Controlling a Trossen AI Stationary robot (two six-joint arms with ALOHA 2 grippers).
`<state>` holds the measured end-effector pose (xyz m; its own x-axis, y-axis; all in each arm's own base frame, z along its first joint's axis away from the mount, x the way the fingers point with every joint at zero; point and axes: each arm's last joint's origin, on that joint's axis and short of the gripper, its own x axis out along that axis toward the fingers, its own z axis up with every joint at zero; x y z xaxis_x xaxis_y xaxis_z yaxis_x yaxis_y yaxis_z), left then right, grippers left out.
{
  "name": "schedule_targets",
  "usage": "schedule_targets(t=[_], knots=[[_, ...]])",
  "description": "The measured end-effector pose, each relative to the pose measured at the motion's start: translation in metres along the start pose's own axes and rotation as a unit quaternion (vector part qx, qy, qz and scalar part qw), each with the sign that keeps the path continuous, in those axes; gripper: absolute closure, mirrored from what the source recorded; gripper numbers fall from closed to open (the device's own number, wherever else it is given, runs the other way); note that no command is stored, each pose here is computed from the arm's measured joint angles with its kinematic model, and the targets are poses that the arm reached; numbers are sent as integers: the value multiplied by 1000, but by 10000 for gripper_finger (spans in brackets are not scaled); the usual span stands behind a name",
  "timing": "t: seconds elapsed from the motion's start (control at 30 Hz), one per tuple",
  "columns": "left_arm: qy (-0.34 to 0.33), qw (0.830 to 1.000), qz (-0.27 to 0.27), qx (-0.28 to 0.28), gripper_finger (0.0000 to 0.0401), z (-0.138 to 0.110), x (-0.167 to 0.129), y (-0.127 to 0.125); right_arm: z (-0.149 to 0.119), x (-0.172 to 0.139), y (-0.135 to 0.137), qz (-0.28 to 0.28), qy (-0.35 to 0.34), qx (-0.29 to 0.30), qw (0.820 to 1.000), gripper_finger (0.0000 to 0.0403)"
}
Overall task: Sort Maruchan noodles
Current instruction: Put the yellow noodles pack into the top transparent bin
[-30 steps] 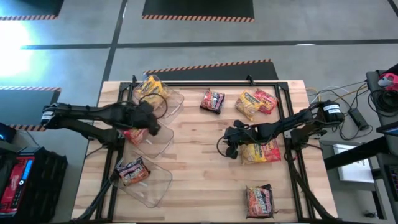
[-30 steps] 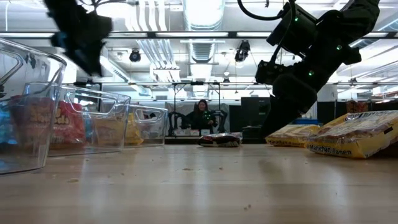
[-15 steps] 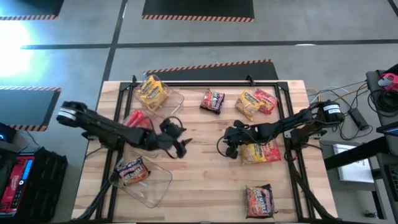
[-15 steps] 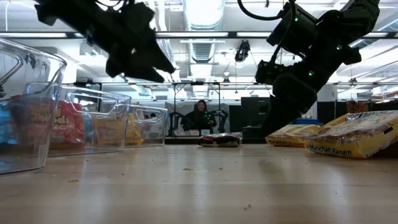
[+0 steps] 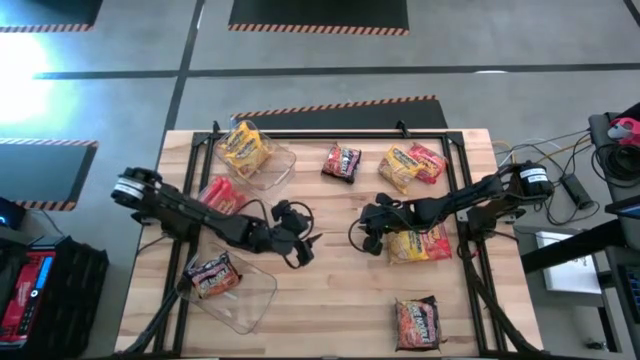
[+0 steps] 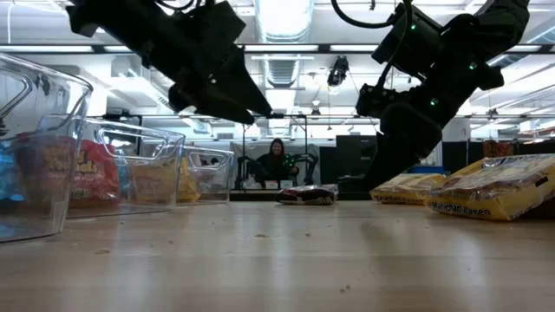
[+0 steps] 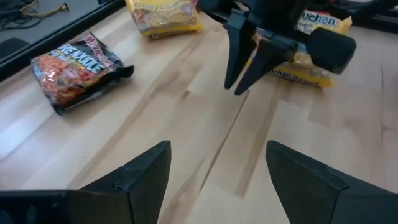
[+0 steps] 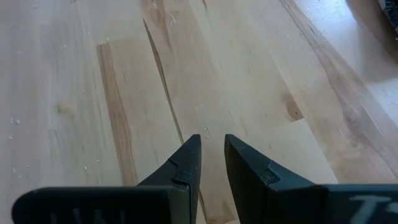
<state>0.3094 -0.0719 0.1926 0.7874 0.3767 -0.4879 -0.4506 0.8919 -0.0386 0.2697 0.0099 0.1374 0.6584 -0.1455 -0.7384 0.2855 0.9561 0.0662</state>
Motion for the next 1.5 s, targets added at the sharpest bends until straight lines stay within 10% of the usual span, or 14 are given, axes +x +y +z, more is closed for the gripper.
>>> schedule_targets(t=[0.43, 1.03, 1.5], knots=[[-12, 999, -37, 8, 156, 4, 20, -17, 0, 0, 0, 1, -2, 1, 1000, 339], [-4, 999, -32, 20, 156, 1, 21, -15, 3, 0, 2, 12, -13, 207, 978, 339], [2, 999, -44, 18, 156, 0, 20, -16, 10, -1, 4, 38, -40, 224, 973, 339]])
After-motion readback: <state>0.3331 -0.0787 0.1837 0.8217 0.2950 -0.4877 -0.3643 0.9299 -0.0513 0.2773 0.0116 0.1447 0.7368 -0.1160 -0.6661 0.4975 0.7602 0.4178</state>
